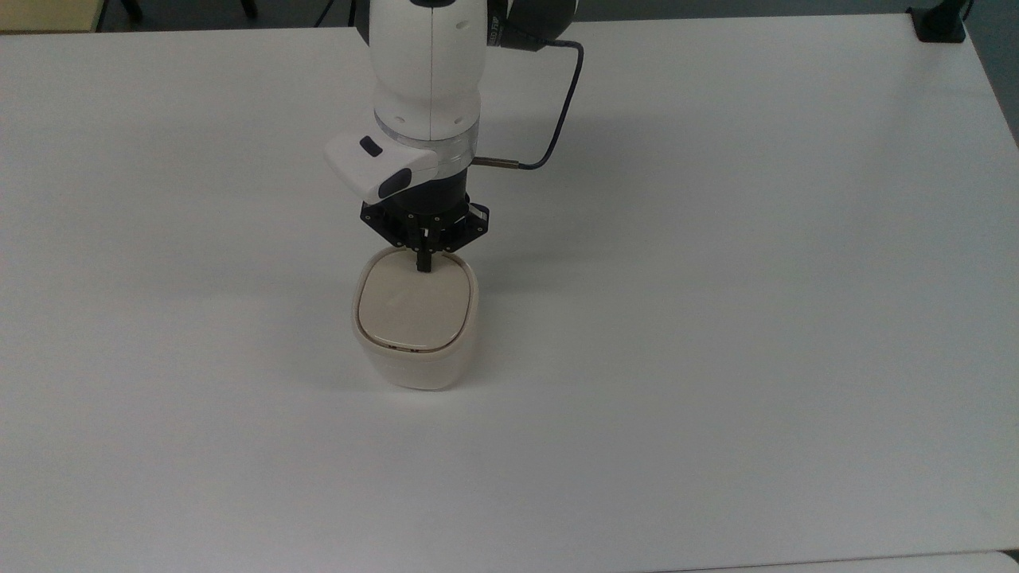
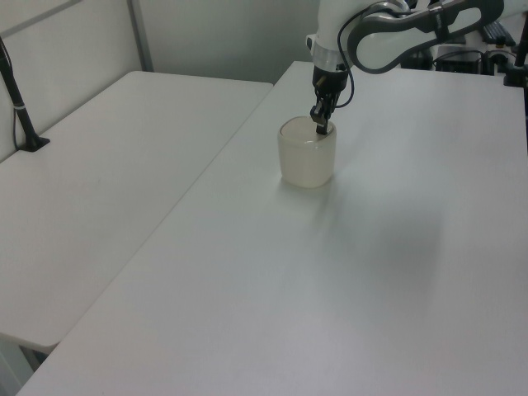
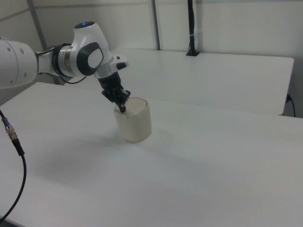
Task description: Open the trash bin
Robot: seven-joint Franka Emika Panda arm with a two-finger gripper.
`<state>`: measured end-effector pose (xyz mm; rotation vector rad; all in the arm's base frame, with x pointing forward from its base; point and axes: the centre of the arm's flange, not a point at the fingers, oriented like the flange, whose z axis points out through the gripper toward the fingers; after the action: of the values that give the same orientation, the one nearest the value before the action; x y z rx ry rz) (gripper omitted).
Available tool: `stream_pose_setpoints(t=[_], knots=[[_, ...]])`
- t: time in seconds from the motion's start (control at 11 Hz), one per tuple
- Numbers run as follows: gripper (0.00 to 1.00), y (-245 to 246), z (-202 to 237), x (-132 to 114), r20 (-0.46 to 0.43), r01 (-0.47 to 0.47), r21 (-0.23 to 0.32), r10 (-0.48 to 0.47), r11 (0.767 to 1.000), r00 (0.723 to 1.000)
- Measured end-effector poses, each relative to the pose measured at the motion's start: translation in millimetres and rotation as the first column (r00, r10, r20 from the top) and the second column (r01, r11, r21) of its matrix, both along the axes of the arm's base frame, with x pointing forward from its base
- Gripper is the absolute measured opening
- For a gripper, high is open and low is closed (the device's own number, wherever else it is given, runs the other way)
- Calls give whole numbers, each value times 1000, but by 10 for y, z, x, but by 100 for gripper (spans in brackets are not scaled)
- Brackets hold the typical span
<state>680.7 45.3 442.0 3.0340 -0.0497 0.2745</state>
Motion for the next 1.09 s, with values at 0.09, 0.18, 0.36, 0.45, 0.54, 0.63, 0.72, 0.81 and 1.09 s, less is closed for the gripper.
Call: stream_pose_setpoints(t=[0.09,0.18,0.36,0.45,0.54,0.63,0.72,0.81,1.09], knots=[[1,-4,3,1,1,1,0,-1,1000,1000],[1,-14,41,6,7,3,0,-3,1000,1000],[1,-34,233,-66,-12,11,-2,-11,1000,1000],[1,-33,433,-165,-41,6,-6,-7,1000,999],[1,-34,676,-306,-74,-13,-11,13,1000,997],[1,-56,922,-466,-101,-41,-14,39,999,994],[1,-93,1152,-620,-117,-65,-16,63,998,991],[1,-135,1353,-761,-127,-81,-16,78,997,989],[11,-195,1657,-1028,-147,-85,-13,82,996,986]])
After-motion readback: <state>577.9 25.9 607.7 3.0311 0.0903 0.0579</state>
